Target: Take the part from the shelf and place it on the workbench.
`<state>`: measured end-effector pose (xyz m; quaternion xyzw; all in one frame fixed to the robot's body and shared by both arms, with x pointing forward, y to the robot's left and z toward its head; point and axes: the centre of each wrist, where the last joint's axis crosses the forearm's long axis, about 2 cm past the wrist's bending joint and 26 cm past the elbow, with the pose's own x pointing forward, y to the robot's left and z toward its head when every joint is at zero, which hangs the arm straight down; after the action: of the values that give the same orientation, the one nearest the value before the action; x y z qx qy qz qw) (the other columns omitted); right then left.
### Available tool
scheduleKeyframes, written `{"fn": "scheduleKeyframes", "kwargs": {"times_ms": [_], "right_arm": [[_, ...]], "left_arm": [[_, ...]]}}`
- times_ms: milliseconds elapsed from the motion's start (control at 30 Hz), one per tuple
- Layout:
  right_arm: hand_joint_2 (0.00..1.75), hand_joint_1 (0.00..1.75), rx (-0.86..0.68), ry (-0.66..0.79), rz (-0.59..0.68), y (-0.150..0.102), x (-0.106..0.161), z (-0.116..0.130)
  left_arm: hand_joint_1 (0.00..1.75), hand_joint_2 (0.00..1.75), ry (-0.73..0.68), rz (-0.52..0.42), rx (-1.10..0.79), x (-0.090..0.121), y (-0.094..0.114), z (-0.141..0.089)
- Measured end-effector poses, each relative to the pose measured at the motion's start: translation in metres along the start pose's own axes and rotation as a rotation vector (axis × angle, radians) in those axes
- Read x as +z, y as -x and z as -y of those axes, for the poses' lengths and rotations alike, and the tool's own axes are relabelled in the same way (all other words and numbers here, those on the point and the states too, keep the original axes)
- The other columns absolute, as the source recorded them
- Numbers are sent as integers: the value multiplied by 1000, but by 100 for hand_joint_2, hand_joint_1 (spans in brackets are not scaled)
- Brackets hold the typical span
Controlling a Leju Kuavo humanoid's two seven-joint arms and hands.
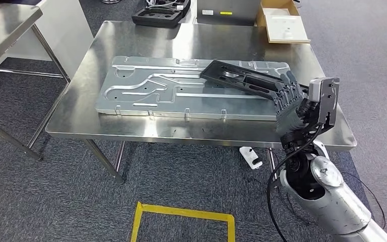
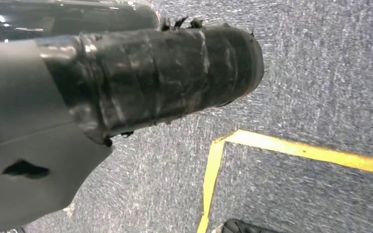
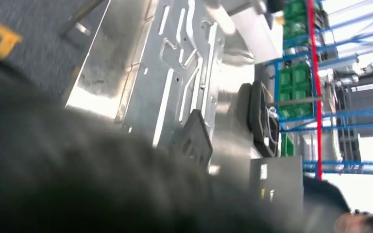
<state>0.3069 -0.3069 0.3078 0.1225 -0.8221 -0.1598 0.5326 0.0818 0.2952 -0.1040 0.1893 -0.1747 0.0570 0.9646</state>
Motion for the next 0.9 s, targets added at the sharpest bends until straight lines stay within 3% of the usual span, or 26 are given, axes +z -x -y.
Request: {"fn": "scheduleKeyframes", "kwargs": {"times_ms": [300,900], "right_arm": [[0,0,-49,-115,88,-11,2,-14],[0,0,-157,-163,87,-9,8,-16]], "left_arm": [[0,0,13,8,-10,0,1,-1],[0,0,13,30,-30,-1,-1,-1]]}}
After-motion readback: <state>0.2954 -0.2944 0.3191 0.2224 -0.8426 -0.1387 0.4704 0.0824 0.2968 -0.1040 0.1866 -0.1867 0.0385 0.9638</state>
